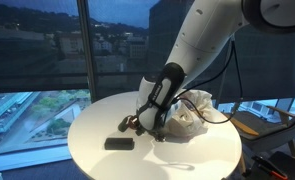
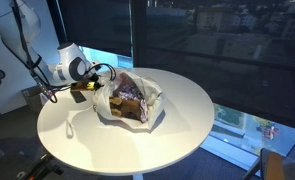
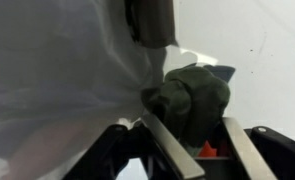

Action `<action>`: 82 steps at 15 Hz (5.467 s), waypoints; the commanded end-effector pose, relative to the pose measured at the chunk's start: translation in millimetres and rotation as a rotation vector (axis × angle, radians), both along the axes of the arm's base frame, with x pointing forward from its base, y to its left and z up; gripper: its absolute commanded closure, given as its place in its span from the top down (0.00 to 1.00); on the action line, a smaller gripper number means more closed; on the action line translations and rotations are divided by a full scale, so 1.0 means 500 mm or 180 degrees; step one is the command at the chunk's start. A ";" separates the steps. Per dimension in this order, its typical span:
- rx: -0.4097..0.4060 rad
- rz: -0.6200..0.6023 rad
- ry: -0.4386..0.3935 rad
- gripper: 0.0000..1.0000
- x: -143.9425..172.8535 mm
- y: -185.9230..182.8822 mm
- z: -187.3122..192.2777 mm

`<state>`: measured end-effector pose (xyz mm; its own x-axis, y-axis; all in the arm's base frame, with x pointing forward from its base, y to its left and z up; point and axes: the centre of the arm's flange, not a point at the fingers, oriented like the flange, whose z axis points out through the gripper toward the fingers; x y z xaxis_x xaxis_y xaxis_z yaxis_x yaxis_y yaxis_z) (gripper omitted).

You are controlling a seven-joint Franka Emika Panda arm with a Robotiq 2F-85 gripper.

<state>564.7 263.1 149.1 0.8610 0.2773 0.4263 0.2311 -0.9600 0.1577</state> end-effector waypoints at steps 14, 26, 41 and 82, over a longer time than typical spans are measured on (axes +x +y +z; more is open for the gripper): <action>0.0541 -0.0402 -0.0364 0.07 -0.087 -0.110 0.355; 0.0768 -0.1258 -0.0969 0.08 -0.176 -0.295 0.571; 0.0447 -0.2624 -0.0233 0.06 -0.394 -0.336 0.667; -0.0681 -0.1568 -0.0128 0.82 -0.297 -0.410 0.284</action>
<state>428.1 58.1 277.6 0.8792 -0.0432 0.4744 -0.2160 -0.9238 0.3162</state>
